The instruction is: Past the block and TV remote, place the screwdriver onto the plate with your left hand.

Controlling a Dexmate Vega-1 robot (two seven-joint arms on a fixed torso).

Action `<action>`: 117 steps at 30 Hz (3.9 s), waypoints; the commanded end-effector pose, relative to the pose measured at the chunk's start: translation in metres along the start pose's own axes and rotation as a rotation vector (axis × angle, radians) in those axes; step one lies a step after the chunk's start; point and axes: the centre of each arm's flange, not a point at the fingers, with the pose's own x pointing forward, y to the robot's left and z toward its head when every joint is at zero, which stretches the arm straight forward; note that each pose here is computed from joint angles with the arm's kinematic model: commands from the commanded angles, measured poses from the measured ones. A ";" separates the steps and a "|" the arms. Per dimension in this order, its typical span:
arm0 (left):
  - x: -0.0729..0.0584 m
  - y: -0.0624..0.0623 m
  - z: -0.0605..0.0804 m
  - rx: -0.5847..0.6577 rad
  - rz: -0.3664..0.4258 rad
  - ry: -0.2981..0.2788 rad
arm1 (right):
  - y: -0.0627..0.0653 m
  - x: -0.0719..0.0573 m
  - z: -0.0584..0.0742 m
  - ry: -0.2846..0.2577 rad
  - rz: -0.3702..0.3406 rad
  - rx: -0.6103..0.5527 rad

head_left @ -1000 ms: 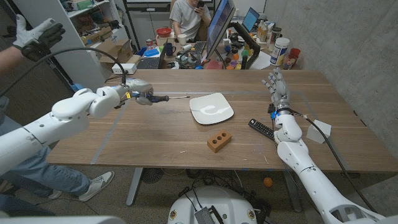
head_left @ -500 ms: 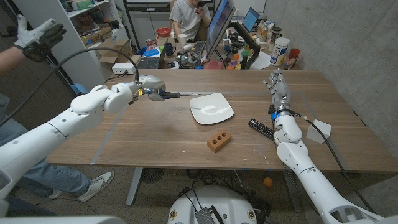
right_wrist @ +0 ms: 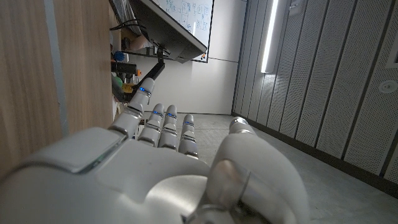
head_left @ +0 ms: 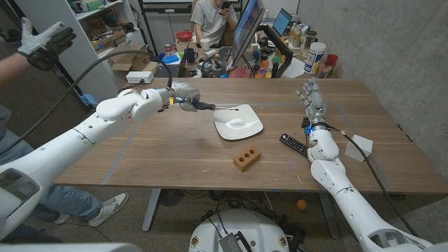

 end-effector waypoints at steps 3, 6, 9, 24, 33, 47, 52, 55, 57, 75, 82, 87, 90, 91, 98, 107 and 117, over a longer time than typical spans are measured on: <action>0.034 0.008 0.025 0.114 -0.027 -0.076 | -0.004 0.001 -0.003 0.003 -0.009 0.007; 0.043 0.009 0.032 0.120 -0.022 -0.094 | -0.004 0.001 -0.003 0.000 -0.009 0.008; 0.050 0.010 0.040 0.118 -0.012 -0.111 | -0.005 0.001 -0.003 0.000 -0.010 0.006; 0.063 0.004 0.056 0.100 -0.026 -0.155 | -0.013 -0.003 -0.007 0.011 -0.026 -0.004; 0.069 -0.003 0.061 0.100 -0.027 -0.167 | -0.015 -0.004 -0.012 0.018 -0.029 -0.001; 0.087 -0.021 0.068 0.070 -0.001 -0.148 | -0.017 0.000 -0.011 0.013 -0.026 -0.014; 0.090 -0.028 0.071 0.058 0.007 -0.154 | -0.019 0.000 -0.012 0.017 -0.027 -0.017; 0.092 -0.032 0.073 0.057 0.011 -0.151 | -0.021 -0.001 -0.013 0.021 -0.031 -0.016; 0.092 -0.034 0.073 0.050 0.008 -0.151 | -0.022 -0.002 -0.014 0.022 -0.033 -0.017; 0.094 -0.038 0.075 0.069 -0.074 -0.141 | -0.027 -0.003 -0.016 0.018 -0.036 -0.010; 0.090 -0.036 0.072 0.073 -0.068 -0.116 | -0.026 -0.002 -0.015 0.015 -0.030 -0.008; 0.086 -0.032 0.069 0.061 -0.044 -0.091 | -0.024 -0.002 -0.014 0.016 -0.025 -0.008; 0.082 -0.030 0.066 0.049 -0.031 -0.078 | -0.022 -0.002 -0.012 0.015 -0.020 -0.010; 0.081 -0.029 0.065 0.046 -0.029 -0.073 | -0.021 -0.002 -0.012 0.014 -0.018 -0.010; 0.071 -0.026 0.060 0.037 -0.014 -0.043 | -0.016 -0.004 -0.006 0.008 -0.007 -0.016; 0.054 -0.017 0.051 -0.041 0.070 0.011 | -0.008 -0.009 0.000 0.005 0.005 -0.026; 0.019 0.005 0.031 -0.261 0.230 0.067 | 0.007 -0.021 0.015 -0.014 0.022 -0.050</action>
